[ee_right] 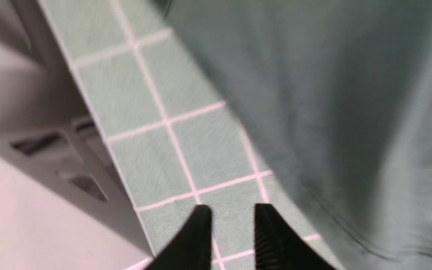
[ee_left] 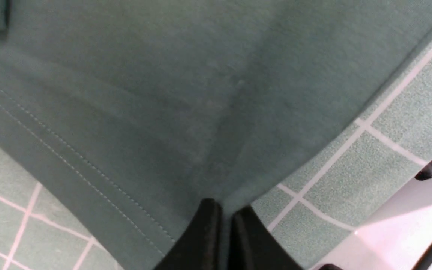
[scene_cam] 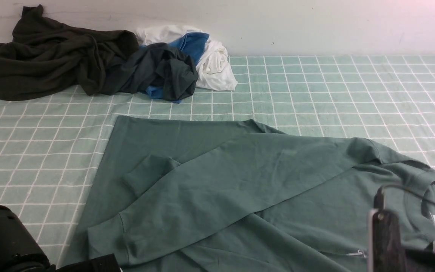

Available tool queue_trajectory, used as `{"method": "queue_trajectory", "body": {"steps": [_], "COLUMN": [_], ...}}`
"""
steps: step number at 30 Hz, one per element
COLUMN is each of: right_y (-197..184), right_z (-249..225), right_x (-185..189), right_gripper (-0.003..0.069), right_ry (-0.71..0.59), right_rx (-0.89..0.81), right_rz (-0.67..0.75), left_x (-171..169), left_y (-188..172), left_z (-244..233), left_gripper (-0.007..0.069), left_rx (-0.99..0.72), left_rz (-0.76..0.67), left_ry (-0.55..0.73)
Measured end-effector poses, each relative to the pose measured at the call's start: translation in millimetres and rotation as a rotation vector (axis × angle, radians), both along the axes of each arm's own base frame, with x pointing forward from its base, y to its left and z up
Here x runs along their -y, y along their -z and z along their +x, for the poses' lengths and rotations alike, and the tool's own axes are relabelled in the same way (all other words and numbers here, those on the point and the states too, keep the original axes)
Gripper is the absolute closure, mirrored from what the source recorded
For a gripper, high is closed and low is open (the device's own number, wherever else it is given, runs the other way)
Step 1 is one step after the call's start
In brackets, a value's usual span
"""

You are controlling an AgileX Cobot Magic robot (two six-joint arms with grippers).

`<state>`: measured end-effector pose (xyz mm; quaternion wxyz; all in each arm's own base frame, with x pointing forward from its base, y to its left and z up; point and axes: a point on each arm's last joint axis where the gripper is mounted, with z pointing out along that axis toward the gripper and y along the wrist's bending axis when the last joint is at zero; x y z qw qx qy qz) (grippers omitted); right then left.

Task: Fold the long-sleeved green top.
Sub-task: Use both arms simultaneously to clamp the lower edge of the clothing fabric

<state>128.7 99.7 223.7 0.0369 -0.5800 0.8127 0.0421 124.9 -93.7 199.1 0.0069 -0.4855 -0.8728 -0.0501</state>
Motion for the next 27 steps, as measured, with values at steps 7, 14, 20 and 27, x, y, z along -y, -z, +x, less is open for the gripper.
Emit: {"method": "queue_trajectory", "body": {"steps": [7,14,20,27], "right_y": [51,69,69,69], "right_z": [5,17,19,19], "right_x": [-2,-6,-7,-7], "right_gripper": [0.0239,0.0263,0.0378,0.0563], "right_ry": [-0.088,-0.132,-0.127,-0.127], "right_rx": [0.074,0.171,0.187,0.191], "right_rz": [-0.062,-0.091,-0.086,-0.082], "left_x": [0,0,0,1], "left_y": [0,0,0,0], "left_z": [0,0,0,0], "left_gripper": [0.0619,0.0619,0.0619,0.0619], "left_rx": [-0.001,-0.001,-0.001,0.003], "left_rz": [-0.004,-0.004,-0.005,-0.012], "left_ry": [-0.002,-0.002,-0.002,-0.003]}}
